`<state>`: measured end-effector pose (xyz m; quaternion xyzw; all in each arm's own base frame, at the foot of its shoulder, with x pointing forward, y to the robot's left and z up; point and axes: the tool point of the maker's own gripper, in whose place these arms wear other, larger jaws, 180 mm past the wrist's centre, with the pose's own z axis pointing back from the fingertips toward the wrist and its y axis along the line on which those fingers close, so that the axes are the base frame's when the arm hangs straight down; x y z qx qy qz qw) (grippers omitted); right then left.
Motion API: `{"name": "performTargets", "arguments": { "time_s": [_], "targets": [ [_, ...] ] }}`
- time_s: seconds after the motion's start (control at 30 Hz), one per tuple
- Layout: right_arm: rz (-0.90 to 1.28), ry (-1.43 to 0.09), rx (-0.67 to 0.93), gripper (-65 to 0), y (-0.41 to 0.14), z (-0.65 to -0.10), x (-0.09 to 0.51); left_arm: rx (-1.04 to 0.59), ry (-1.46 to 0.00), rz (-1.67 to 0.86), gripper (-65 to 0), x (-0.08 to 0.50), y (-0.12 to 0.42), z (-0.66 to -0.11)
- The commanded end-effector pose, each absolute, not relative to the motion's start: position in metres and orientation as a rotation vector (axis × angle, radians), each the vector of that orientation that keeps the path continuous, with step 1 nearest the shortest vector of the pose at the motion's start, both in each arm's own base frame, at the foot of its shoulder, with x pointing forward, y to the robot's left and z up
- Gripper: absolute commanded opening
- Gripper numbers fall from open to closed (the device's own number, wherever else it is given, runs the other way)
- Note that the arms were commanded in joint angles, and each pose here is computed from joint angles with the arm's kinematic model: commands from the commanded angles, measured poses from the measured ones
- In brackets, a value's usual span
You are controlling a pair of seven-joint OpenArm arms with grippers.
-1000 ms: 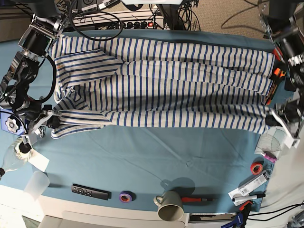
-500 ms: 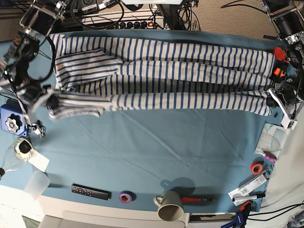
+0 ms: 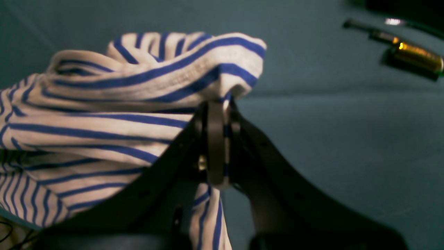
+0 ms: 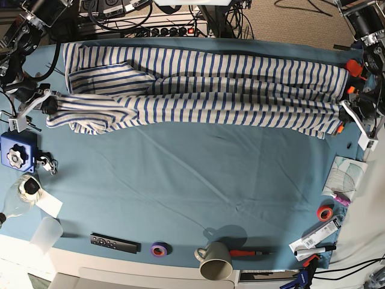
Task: Fold the T-shirt properly
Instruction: 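Fold both shirt sides inward with both grippers, narrowing the shirt, then hold the shirt ends with both grippers and straighten the strip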
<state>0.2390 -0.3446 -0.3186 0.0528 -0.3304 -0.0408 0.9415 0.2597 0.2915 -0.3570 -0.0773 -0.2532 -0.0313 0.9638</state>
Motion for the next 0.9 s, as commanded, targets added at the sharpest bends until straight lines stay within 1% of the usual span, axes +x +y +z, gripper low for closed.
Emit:
{"name": "performTargets", "arguments": {
  "time_s": [0.0, 0.23, 0.53, 0.57, 0.6, 0.67, 0.7, 0.73, 0.77, 0.87],
  "targets": [
    [-0.067, -0.704, 0.065, -65.0, -0.355, -0.305, 0.243, -0.116, -0.539, -0.070, -65.0, 0.264, 0.303, -0.346],
    [-0.073, -0.659, 0.010, -65.0, -0.364, -0.312, 0.235, -0.117, -0.497, -0.067, -65.0, 0.249, 0.303, -0.357],
    [-0.057, -0.658, 0.010, -65.0, -0.362, -0.312, 0.235, -0.120, -0.472, -0.096, -65.0, 0.241, 0.300, -0.362],
    [-0.042, -0.658, 0.008, -65.0, -0.362, -0.312, 0.235, -0.120, -0.469, -0.096, -60.9, 0.240, 0.300, -0.363],
    [-0.035, -0.658, 0.008, -62.6, -0.361, -0.312, 0.235, -0.120, -0.467, -0.095, -55.8, 0.239, 0.300, -0.364],
    [-0.036, -0.651, 0.010, -53.6, -0.361, -0.314, 0.232, -0.120, -0.464, -0.096, -46.3, 0.239, 0.300, -0.364],
    [-0.036, -0.643, 0.010, -49.3, -0.361, -0.316, 0.230, -0.120, -0.464, -0.095, -42.9, 0.239, 0.300, -0.364],
    [-0.036, -0.633, 0.010, -46.1, -0.361, -0.318, 0.227, -0.120, -0.464, -0.096, -40.8, 0.239, 0.300, -0.364],
    [-0.037, -0.624, 0.012, -44.7, -0.361, -0.320, 0.224, -0.120, -0.465, -0.095, -40.0, 0.239, 0.300, -0.364],
    [-0.042, -0.625, 0.054, -44.7, -0.354, -0.323, 0.219, -0.116, -0.465, -0.097, -40.0, 0.239, 0.302, -0.363]
  ]
}}
